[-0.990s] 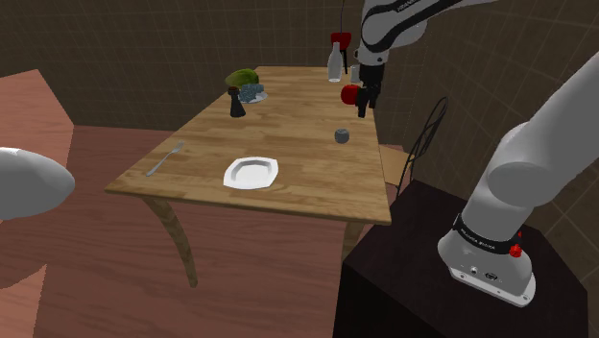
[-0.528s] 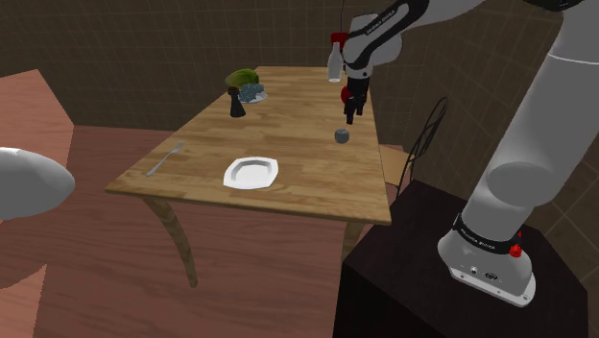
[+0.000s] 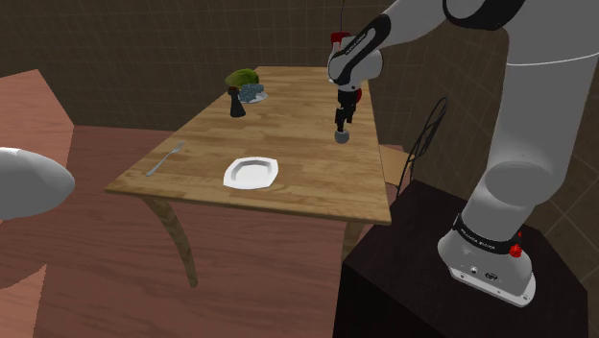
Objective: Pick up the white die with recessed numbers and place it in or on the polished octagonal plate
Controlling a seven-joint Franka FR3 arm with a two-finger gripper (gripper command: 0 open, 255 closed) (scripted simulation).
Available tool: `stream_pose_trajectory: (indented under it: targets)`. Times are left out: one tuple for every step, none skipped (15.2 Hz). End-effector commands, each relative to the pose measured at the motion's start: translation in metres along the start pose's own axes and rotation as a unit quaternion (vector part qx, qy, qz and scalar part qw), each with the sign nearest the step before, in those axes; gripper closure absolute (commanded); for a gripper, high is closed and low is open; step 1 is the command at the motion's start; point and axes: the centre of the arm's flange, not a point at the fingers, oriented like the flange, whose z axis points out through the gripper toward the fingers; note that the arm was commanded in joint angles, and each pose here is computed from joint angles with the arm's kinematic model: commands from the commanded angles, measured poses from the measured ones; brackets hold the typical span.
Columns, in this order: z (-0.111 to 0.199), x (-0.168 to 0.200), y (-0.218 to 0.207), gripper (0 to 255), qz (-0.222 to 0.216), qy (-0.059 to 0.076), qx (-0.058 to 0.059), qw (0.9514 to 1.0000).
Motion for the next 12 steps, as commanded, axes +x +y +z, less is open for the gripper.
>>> stream_pose_trajectory:
  targets:
    - [0.011,0.002,0.0,0,0.0,0.0,0.0,1.0]
    - [0.016,0.002,0.0,0,0.0,0.0,0.0,1.0]
    - [0.022,0.002,0.0,0,0.0,0.0,0.0,1.0]
    - [0.027,0.002,0.0,0,0.0,0.0,0.0,1.0]
    - [0.032,0.002,0.0,0,0.0,0.0,0.0,1.0]
    - [0.035,0.002,0.0,0,0.0,0.0,0.0,1.0]
    - [0.035,0.002,0.0,0,0.0,0.0,0.0,1.0]
    - [0.035,0.002,0.0,0,0.0,0.0,0.0,1.0]
    - [0.035,0.002,0.0,0,0.0,0.0,0.0,1.0]
    - [0.035,0.002,0.0,0,0.0,0.0,0.0,1.0]
    - [0.035,0.002,0.0,0,0.0,0.0,0.0,1.0]
    - [0.035,0.002,0.0,0,0.0,0.0,0.0,1.0]
